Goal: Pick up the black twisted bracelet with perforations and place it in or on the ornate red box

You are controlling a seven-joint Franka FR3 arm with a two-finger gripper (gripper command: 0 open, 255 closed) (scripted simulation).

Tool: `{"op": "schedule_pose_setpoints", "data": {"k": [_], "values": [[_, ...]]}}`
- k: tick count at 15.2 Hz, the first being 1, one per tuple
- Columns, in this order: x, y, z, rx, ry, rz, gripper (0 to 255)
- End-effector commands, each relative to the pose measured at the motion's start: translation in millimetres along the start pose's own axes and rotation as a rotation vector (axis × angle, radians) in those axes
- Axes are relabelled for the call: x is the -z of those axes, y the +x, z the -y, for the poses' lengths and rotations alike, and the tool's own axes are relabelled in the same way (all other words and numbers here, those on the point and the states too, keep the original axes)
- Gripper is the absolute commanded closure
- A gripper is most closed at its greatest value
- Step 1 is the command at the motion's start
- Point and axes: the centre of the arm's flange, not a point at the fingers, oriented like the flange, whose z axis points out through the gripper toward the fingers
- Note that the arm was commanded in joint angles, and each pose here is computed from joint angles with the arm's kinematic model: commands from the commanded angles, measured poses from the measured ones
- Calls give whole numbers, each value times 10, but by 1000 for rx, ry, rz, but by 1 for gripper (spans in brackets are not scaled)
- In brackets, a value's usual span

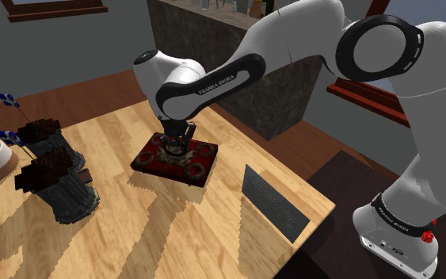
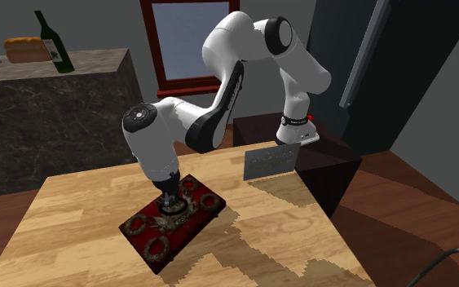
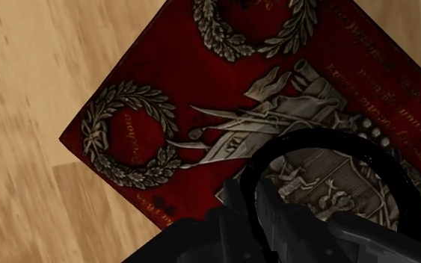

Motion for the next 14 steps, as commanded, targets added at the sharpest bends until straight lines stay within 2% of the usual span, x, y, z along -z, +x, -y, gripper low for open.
{"op": "schedule_pose_setpoints", "data": {"k": [1, 5, 6, 11, 14], "values": [[-8, 0, 0, 0, 0, 0, 255], [-8, 0, 0, 0, 0, 0, 255], [-8, 0, 0, 0, 0, 0, 0], [-8, 0, 0, 0, 0, 0, 0], [388, 0, 0, 0, 0, 0, 0]]}}
